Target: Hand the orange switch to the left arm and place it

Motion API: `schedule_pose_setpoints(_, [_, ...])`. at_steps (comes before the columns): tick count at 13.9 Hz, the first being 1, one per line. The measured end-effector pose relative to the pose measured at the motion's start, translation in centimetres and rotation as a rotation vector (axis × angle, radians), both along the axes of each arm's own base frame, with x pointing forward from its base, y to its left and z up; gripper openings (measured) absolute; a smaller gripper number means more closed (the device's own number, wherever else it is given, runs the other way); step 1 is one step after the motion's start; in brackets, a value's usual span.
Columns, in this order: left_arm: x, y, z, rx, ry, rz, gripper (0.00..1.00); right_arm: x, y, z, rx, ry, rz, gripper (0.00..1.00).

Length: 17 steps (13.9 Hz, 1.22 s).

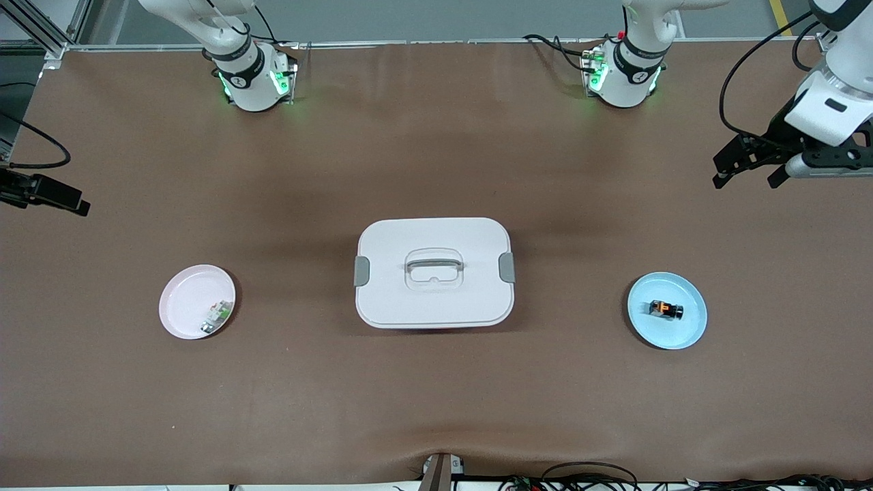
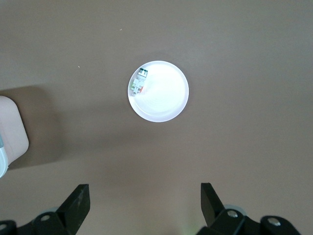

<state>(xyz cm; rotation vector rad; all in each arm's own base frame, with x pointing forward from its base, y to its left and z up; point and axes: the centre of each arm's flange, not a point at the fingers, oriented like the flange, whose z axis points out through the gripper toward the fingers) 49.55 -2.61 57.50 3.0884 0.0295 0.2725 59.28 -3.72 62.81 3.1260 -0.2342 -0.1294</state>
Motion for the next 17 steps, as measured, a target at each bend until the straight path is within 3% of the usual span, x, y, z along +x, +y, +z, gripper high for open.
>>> schedule_pose_setpoints(2, [0.2, 0.0, 0.6, 0.001, -0.007, -0.001, 1.0, -0.4, -0.3, -0.3, 0.003, -0.013, -0.003, 1.0])
schedule_pose_setpoints(4, [0.9, 0.0, 1.8, 0.007, 0.027, -0.005, 1.0, -1.0, -0.2, -0.7, 0.009, -0.029, 0.003, 1.0])
schedule_pose_setpoints(6, [2.8, 0.1, 3.5, 0.035, 0.084, -0.012, 1.0, -1.9, 0.3, -0.8, 0.013, -0.038, 0.013, 1.0])
schedule_pose_setpoints(10, [7.3, -0.1, 4.1, 0.042, 0.132, -0.023, 1.0, -2.6, 0.4, -0.7, 0.014, -0.043, 0.014, 1.0])
schedule_pose_setpoints(13, [7.8, 0.4, 2.4, 0.045, 0.186, -0.052, 1.0, -2.6, 0.2, -0.8, 0.014, -0.043, 0.01, 1.0])
schedule_pose_setpoints(17, [7.5, 0.9, 2.1, 0.046, 0.199, -0.062, 1.0, -2.6, -0.1, -1.0, 0.014, -0.041, 0.006, 1.0])
